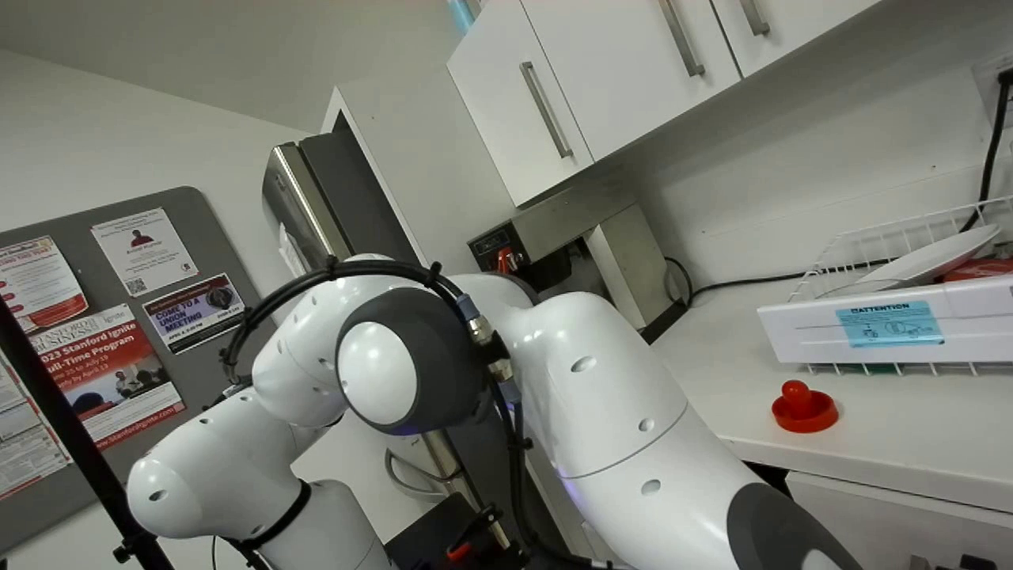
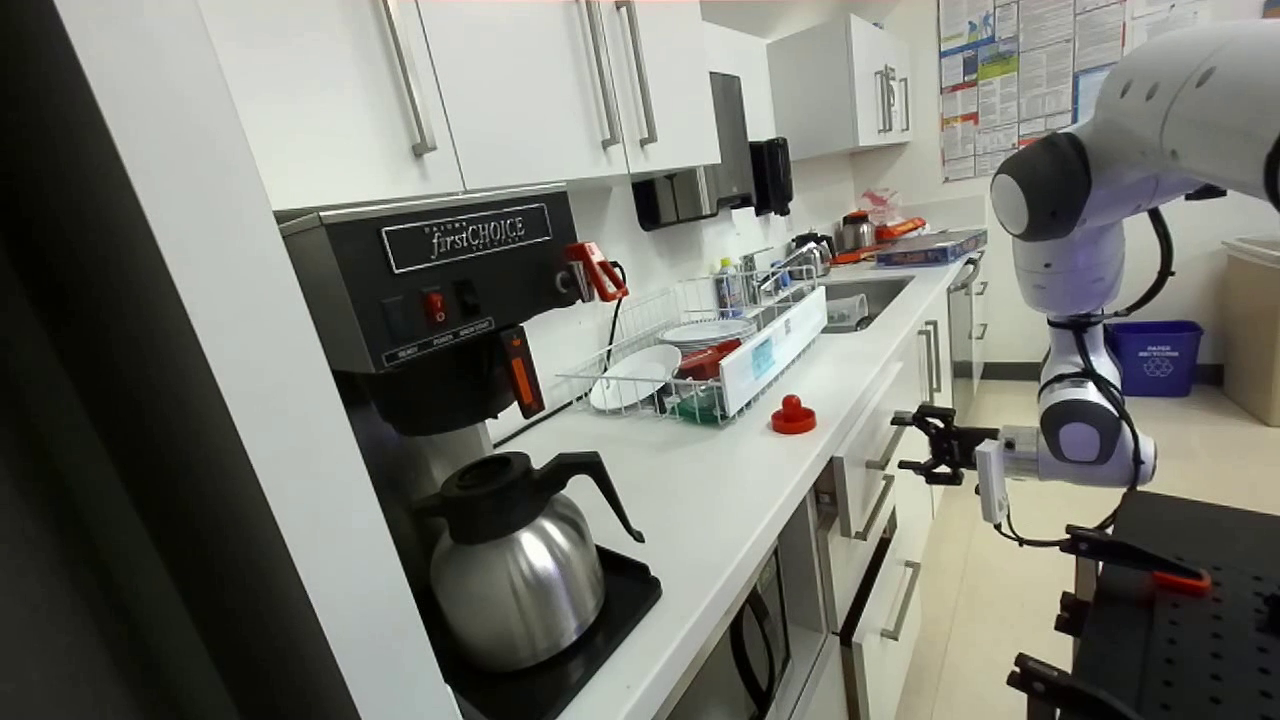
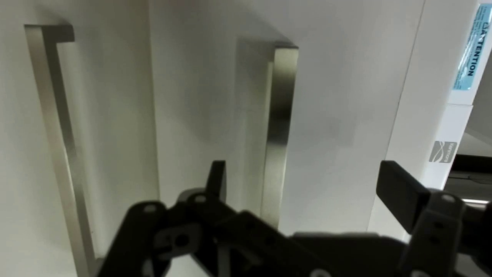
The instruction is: Open the topmost drawer
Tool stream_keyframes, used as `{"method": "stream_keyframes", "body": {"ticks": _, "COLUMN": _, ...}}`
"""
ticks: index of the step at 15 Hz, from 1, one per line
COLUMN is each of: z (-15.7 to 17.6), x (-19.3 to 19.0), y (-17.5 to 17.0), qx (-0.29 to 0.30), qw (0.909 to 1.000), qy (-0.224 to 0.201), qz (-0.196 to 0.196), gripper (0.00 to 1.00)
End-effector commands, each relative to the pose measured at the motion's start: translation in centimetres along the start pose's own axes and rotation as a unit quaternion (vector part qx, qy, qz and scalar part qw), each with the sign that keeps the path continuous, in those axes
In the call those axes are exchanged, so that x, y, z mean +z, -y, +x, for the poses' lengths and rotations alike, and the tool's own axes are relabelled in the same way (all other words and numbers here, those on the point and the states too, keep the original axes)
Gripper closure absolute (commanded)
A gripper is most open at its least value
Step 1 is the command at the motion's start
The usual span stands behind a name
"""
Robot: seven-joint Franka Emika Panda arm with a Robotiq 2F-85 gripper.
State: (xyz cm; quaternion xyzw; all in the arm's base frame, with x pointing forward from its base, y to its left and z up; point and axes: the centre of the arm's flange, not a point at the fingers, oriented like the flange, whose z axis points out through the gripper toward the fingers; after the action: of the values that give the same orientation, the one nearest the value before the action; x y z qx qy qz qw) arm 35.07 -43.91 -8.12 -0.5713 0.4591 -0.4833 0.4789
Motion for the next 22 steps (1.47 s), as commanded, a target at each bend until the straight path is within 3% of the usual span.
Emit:
{"method": "stream_keyframes", "body": {"ticks": 1, "z": -0.4, "x": 0.7, "y": -0.2, "qx": -0.007, "qw": 0.9999, "qy": -0.008, "qz": -0.005, "gripper": 0.17}}
{"method": "stream_keyframes", "body": {"ticks": 11, "z": -0.8, "x": 1.4, "y": -0.6, "qx": -0.01, "qw": 0.9998, "qy": -0.013, "qz": -0.01, "gripper": 0.96}}
{"method": "stream_keyframes", "body": {"ticks": 13, "z": -0.9, "x": 1.2, "y": -0.9, "qx": -0.006, "qw": 0.9998, "qy": -0.015, "qz": -0.009, "gripper": 1.0}}
{"method": "stream_keyframes", "body": {"ticks": 14, "z": -0.9, "x": 1.1, "y": -0.9, "qx": -0.003, "qw": 0.9998, "qy": -0.017, "qz": -0.008, "gripper": 0.96}}
{"method": "stream_keyframes", "body": {"ticks": 22, "z": 0.1, "x": -3.0, "y": -2.4, "qx": 0.011, "qw": 0.9993, "qy": -0.032, "qz": -0.012, "gripper": 0.96}}
